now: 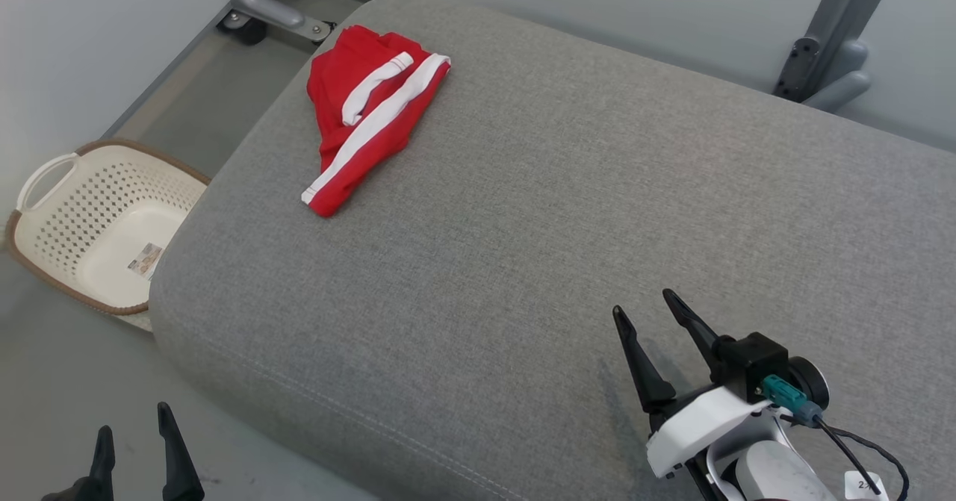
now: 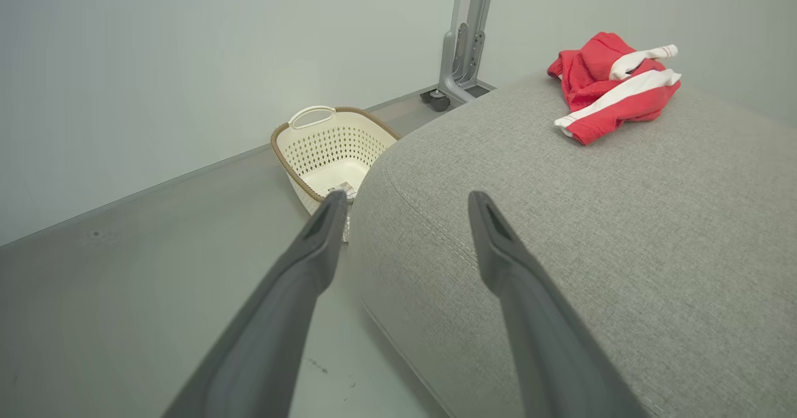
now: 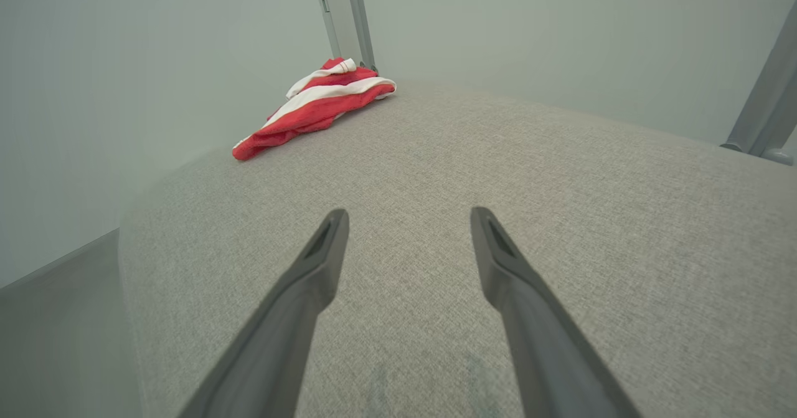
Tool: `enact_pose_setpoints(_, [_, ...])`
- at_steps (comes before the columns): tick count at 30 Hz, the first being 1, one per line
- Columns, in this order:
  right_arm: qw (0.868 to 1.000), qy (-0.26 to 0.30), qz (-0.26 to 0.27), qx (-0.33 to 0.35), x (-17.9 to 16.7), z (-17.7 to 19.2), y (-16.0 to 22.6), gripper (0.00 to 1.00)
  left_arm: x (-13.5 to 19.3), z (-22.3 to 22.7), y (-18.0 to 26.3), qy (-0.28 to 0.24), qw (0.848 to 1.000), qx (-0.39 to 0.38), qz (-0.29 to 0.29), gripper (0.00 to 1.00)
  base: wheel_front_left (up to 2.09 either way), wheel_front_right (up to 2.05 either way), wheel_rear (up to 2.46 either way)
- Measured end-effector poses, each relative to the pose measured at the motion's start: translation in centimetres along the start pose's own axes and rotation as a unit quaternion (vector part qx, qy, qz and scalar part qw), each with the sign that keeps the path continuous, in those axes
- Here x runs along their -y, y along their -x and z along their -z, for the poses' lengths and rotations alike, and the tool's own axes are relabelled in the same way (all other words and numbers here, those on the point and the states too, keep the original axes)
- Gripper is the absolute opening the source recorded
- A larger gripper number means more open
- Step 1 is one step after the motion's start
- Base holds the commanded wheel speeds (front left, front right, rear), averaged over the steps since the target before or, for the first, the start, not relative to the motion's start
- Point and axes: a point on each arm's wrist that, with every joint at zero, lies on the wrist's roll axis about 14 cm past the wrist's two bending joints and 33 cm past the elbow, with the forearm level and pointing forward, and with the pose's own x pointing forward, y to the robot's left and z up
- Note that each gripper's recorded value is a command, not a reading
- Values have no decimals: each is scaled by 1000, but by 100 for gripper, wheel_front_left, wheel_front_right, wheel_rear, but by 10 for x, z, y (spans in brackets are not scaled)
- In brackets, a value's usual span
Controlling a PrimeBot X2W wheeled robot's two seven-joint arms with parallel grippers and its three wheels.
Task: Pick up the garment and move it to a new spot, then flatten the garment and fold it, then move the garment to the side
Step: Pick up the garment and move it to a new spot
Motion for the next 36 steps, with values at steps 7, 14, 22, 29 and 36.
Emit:
enact_pose_setpoints(7, [1000,-1,8,-6,13,7,-2,100,10,12,0,-3,999,-24,21,100,0,0,0])
enact_pose_setpoints(14, [999,13,27,-10,36,13,6,100,48,-5,-41,-10,996,-6,84,100,0,0,0])
enact_pose_setpoints(22, [999,35,40,9,73,7,2,100,111,-45,-113,-72,983,29,167,100,0,0,0])
enact_pose_setpoints(29, [996,47,72,12,114,10,12,100,168,-53,-165,-119,965,26,232,100,0,0,0])
enact_pose_setpoints(36, [993,42,112,13,145,14,28,100,202,-13,-199,-151,953,-42,260,100,0,0,0])
